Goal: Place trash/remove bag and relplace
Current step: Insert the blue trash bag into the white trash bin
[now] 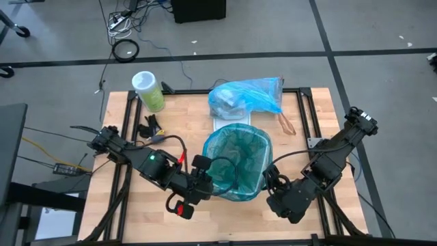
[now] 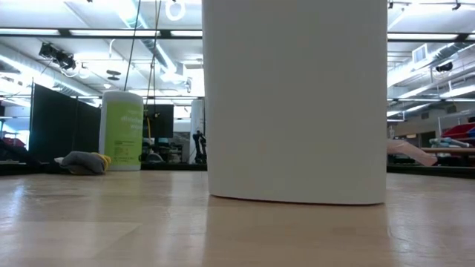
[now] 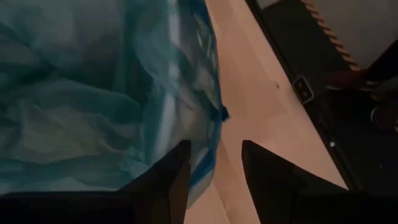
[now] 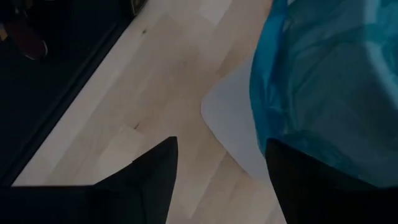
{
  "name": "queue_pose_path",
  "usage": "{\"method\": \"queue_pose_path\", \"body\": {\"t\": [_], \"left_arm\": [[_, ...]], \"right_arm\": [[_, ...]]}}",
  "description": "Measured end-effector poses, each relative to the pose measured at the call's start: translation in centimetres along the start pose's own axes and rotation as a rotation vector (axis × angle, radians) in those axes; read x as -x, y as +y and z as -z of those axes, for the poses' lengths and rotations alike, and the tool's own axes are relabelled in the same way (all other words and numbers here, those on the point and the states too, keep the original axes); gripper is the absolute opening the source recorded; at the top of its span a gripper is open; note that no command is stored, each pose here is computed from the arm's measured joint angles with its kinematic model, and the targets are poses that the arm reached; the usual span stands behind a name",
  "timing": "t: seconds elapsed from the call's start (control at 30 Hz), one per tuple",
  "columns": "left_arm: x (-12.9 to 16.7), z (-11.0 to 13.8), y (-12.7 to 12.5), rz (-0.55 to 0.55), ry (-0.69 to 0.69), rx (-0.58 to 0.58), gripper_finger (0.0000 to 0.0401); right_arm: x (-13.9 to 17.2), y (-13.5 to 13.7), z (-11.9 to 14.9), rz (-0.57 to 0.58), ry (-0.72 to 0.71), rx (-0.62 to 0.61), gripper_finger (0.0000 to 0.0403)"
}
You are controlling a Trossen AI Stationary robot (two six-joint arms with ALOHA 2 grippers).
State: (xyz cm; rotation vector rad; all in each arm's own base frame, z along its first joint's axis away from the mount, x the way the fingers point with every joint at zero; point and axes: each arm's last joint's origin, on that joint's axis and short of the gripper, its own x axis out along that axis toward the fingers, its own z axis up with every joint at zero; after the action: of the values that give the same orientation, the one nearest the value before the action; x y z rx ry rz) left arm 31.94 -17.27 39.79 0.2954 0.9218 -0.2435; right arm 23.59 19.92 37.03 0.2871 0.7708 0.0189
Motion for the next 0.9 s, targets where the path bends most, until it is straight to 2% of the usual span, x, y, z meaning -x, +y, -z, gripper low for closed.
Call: {"method": "queue_pose_path", "body": {"t": [0.13, 0.4, 0.5, 0.63, 0.73, 0.8, 0.9], "left_arm": [[1.2, -0.5, 0.3, -0.02, -0.046, 0.003, 0.0152], [3.5, -1.3, 0.8, -0.02, -0.115, -0.013, 0.0152], [4.3, -1.3, 1.2, -0.068, -0.125, -0.017, 0.0152], [6.4, -1.5, 2.2, -0.232, -0.162, 0.002, 0.0152], [8.3, -1.0, 3.4, -0.442, -0.187, 0.039, 0.0152], [9.7, -0.4, 4.7, -0.553, -0.218, 0.121, 0.0152], [12.7, 1.0, 7.3, -0.591, -0.293, 0.307, 0.0152]], "right_arm": [[0.0, 0.1, 0.0, 0.002, -0.011, -0.001, 0.0229], [1.8, 0.3, -0.1, -0.07, -0.033, -0.037, 0.0228], [3.0, -0.2, -0.4, -0.087, -0.057, -0.054, 0.0228], [5.2, -1.2, -0.9, -0.099, -0.121, -0.084, 0.0228], [7.8, -2.6, -1.5, -0.082, -0.228, -0.124, 0.0228], [9.7, -3.8, -1.9, -0.046, -0.323, -0.16, 0.0228], [12.2, -6.1, -2.3, 0.085, -0.487, -0.232, 0.0228]]}}
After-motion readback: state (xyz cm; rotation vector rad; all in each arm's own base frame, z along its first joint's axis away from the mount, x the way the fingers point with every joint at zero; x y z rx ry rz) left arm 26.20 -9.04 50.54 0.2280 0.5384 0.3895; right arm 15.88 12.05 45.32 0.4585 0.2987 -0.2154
